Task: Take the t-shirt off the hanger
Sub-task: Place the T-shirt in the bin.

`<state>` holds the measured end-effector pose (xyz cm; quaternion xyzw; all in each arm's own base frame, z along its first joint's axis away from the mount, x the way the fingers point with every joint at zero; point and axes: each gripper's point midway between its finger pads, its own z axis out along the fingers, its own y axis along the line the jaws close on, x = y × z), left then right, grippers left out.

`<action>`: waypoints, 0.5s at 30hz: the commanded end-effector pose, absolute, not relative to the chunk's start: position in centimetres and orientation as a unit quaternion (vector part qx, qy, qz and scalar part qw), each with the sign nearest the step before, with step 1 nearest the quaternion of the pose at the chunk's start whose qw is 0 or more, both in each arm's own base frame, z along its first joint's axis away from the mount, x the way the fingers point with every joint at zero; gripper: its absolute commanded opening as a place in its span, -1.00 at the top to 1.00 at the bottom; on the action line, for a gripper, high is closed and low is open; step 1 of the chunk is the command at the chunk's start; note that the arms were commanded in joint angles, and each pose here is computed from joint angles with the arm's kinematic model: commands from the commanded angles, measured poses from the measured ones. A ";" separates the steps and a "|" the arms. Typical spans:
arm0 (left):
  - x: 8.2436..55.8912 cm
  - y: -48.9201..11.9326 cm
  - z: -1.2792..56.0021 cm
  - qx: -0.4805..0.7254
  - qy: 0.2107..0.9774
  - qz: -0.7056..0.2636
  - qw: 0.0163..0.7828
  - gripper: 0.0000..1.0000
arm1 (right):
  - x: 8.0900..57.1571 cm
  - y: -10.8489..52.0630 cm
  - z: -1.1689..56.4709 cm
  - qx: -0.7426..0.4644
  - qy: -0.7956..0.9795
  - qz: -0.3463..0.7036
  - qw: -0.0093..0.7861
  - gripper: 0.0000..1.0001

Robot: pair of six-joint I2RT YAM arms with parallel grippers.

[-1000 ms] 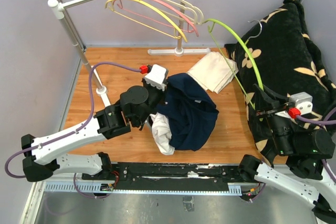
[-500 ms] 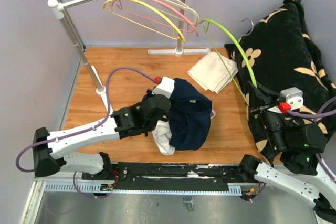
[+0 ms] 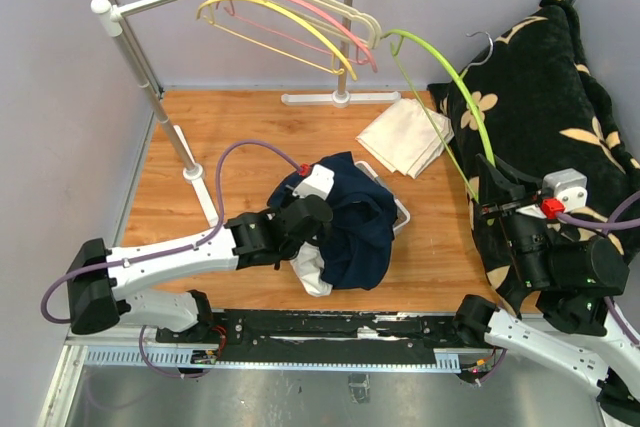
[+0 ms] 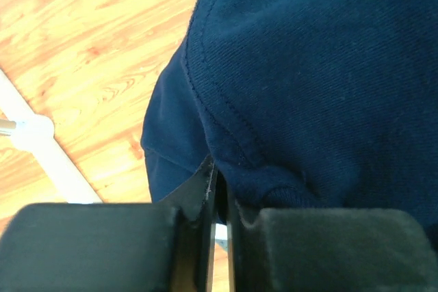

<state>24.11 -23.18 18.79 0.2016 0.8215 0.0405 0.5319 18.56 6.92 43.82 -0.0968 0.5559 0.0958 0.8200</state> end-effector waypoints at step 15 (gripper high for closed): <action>22.9 -21.6 30.2 0.146 0.785 -0.061 0.599 -0.38 | 17.4 4.8 45.9 -0.059 0.523 0.106 0.843 0.98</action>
